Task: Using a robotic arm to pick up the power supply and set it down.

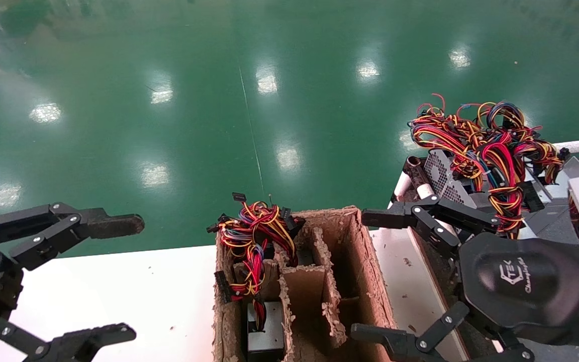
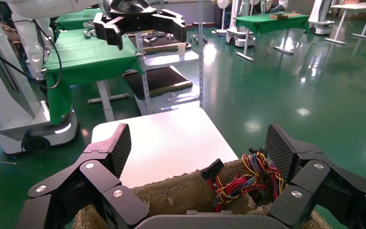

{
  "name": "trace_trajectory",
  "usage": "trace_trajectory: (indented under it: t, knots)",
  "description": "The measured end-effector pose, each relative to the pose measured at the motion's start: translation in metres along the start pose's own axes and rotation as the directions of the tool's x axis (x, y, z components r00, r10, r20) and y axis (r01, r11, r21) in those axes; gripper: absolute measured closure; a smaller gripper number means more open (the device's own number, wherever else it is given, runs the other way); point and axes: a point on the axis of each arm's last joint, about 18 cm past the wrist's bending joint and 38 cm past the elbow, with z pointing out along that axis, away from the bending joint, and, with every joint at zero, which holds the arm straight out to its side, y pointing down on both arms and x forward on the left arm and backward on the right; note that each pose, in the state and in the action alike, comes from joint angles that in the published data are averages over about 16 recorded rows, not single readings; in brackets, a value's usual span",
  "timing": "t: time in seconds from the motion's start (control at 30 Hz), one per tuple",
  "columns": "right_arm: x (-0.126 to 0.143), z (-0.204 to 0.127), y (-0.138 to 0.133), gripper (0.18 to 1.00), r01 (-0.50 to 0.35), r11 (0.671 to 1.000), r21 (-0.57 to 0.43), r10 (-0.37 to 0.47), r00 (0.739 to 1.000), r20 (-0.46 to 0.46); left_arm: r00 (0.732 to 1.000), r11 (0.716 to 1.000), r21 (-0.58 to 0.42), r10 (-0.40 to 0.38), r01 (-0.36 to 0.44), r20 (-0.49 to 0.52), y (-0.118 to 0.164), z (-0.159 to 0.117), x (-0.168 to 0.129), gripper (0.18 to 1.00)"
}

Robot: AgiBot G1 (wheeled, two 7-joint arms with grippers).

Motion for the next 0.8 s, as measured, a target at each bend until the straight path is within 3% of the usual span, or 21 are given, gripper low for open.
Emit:
trace_trajectory:
  t: [0.27, 0.8]
  knots:
    - [0.0, 0.0, 0.0, 0.178, 0.0, 1.0, 0.0, 0.0, 1.0, 0.0, 1.0, 1.0, 0.0, 0.0, 0.0, 0.0, 0.0, 0.0, 0.0, 0.451]
    - [0.0005, 0.0004, 0.0011, 0.178, -0.003, 1.0, -0.001, 0.003, 1.0, -0.002, 1.0, 1.0, 0.0, 0.0, 0.0, 0.0, 0.0, 0.0, 0.0, 0.821]
